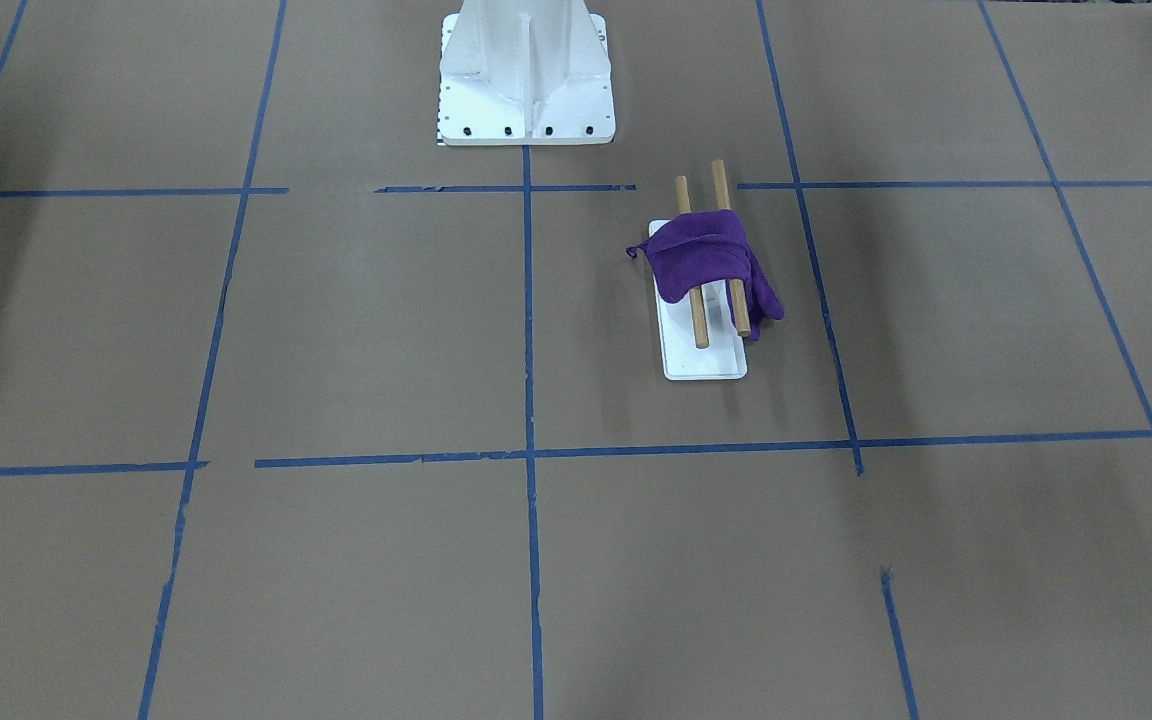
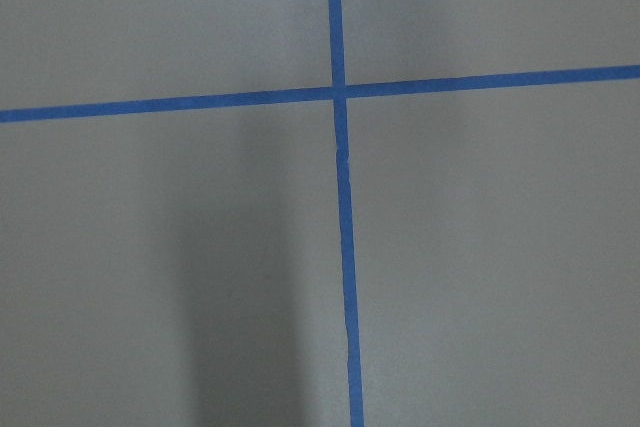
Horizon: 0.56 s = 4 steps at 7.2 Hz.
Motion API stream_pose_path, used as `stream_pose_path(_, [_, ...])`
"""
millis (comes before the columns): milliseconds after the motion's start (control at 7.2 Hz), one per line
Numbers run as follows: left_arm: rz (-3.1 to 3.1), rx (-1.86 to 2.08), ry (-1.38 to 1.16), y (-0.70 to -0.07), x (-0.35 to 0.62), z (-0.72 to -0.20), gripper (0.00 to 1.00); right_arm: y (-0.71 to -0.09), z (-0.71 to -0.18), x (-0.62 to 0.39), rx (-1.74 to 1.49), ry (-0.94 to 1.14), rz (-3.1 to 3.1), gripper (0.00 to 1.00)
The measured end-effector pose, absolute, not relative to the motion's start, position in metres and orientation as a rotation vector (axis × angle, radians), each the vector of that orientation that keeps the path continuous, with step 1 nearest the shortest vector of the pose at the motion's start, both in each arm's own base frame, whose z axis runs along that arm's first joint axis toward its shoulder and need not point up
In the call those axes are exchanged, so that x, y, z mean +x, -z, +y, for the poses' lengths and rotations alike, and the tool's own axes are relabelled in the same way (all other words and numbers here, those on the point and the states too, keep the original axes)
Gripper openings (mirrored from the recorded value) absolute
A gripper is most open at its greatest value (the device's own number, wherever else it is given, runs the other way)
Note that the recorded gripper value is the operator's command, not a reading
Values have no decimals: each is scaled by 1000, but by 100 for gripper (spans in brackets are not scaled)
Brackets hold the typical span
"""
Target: Hang towel on rack
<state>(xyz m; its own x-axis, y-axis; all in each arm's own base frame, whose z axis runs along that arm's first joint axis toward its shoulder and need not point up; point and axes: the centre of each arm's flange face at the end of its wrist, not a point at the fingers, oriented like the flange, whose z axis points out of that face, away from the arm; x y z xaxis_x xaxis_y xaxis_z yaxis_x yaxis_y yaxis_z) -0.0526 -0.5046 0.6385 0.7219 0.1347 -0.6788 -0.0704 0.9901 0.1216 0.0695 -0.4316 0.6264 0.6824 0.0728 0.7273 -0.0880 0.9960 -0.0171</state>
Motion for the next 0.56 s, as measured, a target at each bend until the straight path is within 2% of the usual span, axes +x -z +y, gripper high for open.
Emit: stream_pose_path(556, [752,94,-112,-636,-53,-505,100,-633,-440,73,9,-105,-818,100])
